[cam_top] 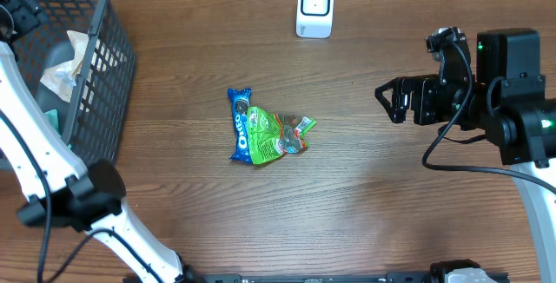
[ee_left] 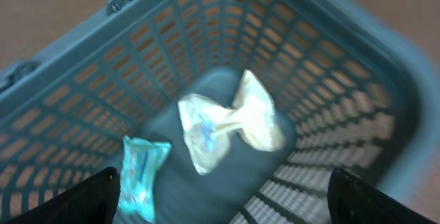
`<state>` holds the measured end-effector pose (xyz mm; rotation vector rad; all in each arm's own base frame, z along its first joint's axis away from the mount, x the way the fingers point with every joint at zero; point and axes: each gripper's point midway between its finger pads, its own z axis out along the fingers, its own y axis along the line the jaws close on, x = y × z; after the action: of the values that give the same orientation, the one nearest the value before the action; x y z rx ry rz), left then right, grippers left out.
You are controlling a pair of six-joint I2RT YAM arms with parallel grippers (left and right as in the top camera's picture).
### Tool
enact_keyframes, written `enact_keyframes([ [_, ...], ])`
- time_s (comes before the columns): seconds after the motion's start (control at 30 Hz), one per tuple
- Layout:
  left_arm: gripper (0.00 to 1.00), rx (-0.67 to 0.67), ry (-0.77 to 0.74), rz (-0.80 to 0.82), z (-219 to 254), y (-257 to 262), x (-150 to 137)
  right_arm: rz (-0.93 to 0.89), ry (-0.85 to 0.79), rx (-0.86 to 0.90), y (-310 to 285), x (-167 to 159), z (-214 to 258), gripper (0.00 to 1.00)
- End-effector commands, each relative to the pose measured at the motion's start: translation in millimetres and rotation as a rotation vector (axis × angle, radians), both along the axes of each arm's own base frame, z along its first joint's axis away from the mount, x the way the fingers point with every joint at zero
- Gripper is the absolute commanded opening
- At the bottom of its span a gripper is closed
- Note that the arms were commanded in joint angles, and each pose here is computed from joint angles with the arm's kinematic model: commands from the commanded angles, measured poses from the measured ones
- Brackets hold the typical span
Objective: Scan the item barcode
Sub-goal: 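Move the left gripper back over the basket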
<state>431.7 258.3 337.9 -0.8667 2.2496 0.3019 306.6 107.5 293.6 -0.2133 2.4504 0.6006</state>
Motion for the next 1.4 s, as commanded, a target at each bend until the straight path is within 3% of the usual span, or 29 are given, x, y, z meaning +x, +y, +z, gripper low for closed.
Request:
enact_keyframes([
  [0.0,0.88,0.007,0.131,-0.071,-55,16,21,0.005,-0.024,0.011,2,0,11,1.0],
  [0.23,0.9,-0.018,0.246,-0.126,-153,37,63,0.004,-0.019,0.009,2,-1,10,1.0],
  [0.47,0.93,-0.051,0.313,-0.142,-235,48,84,0.004,-0.008,0.008,2,-3,8,1.0],
  [0.63,0.94,-0.12,0.35,-0.201,-287,39,92,0.004,-0.009,0.008,2,-3,8,1.0],
  [0.8,0.91,-0.182,0.45,-0.215,-332,27,79,0.004,-0.024,0.01,2,0,10,1.0],
  [0.87,0.81,-0.202,0.483,-0.219,-338,22,73,0.004,-0.027,0.01,2,0,11,1.0],
  [1.07,0.3,-0.259,0.53,-0.182,-342,13,58,0.004,-0.027,0.01,2,0,11,1.0],
  [1.1,0.17,-0.276,0.544,-0.168,-343,11,53,0.004,-0.027,0.01,2,0,11,1.0],
  [1.17,0.04,-0.296,0.56,-0.15,-343,8,47,0.004,-0.027,0.01,2,0,11,1.0],
  [1.37,0.04,-0.347,0.582,-0.083,-333,2,34,0.004,-0.024,0.01,2,0,10,1.0],
])
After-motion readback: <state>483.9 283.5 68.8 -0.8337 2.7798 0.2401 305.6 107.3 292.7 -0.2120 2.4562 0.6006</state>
